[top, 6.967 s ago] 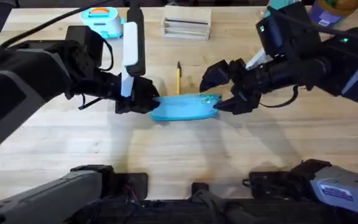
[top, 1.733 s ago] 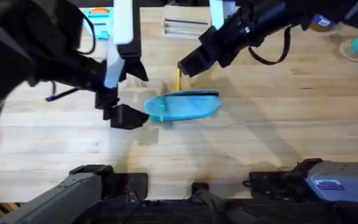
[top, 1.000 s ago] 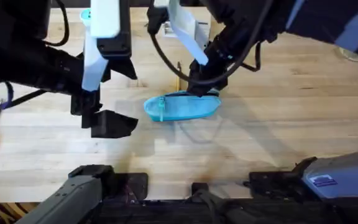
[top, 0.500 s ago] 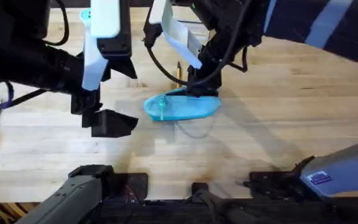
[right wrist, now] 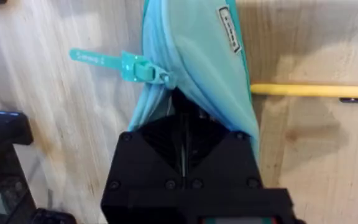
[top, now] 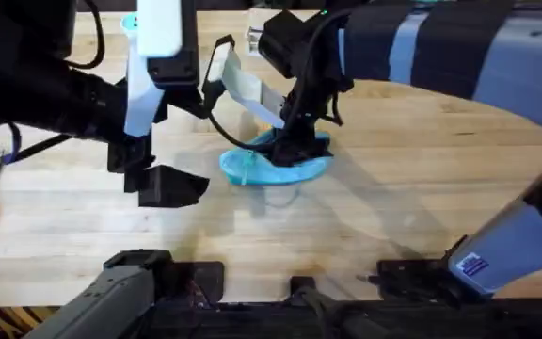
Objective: Unzip the bag, pick up the pens from the table one at a time and place them inside, then zip the bag closed.
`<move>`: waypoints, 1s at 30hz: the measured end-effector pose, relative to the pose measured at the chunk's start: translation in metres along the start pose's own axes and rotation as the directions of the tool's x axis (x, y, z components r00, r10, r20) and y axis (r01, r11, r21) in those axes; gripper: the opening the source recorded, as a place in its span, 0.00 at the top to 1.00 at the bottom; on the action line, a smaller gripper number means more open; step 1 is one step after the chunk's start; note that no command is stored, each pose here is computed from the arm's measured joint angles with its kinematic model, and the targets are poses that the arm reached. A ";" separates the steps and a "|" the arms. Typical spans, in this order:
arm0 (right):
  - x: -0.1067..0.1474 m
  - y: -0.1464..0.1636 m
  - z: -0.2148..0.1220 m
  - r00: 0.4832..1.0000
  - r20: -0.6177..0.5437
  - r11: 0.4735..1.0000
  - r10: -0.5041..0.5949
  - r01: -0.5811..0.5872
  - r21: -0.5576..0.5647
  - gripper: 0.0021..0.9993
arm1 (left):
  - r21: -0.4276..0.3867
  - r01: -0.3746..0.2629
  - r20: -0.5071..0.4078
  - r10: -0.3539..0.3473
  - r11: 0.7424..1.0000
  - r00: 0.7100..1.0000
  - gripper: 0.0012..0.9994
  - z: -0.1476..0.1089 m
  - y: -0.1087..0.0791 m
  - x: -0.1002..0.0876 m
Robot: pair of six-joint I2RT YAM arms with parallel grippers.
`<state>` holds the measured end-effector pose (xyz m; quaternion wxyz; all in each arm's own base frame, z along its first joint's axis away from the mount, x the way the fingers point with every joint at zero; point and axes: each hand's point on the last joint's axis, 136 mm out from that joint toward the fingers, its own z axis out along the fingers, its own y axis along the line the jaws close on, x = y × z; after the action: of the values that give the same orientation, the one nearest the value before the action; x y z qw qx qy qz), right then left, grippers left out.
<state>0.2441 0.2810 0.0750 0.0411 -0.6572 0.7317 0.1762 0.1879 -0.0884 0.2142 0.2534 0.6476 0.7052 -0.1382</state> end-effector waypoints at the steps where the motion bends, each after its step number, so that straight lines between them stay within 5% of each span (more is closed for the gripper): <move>1: 0.000 0.000 0.001 1.000 -0.002 1.000 -0.003 0.003 0.001 0.97 | 0.000 0.000 0.000 0.000 1.000 1.000 0.01 0.000 0.000 0.000; 4: 0.000 0.001 0.001 1.000 -0.005 1.000 -0.003 0.003 0.003 0.91 | 0.000 0.000 0.000 0.000 1.000 1.000 0.01 0.000 0.000 0.000; 10: -0.002 0.007 0.002 1.000 -0.003 1.000 -0.007 0.007 -0.021 0.06 | 0.000 0.000 0.000 0.000 1.000 1.000 0.01 0.000 0.000 0.000; 11: -0.002 0.008 0.001 1.000 -0.002 1.000 -0.008 0.007 -0.023 0.02 | 0.000 0.000 0.000 0.000 1.000 1.000 0.01 0.000 0.000 0.000; 21: -0.005 0.010 -0.007 1.000 0.009 1.000 -0.019 0.019 -0.005 0.00 | 0.000 0.000 0.000 0.000 1.000 1.000 0.01 0.000 0.000 0.000; 22: -0.014 0.019 -0.042 0.996 0.071 0.997 -0.054 0.050 0.060 0.00 | 0.000 0.000 0.000 0.000 1.000 1.000 0.01 0.000 0.000 0.000; 30: -0.028 0.027 -0.119 0.968 0.245 0.972 -0.050 -0.008 0.233 0.00 | 0.000 0.000 0.000 0.000 1.000 1.000 0.01 0.000 0.000 0.000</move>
<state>0.2423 0.2726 0.1999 0.2112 -0.6282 0.7293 0.1703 0.1879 -0.0884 0.2142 0.2534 0.6476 0.7052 -0.1382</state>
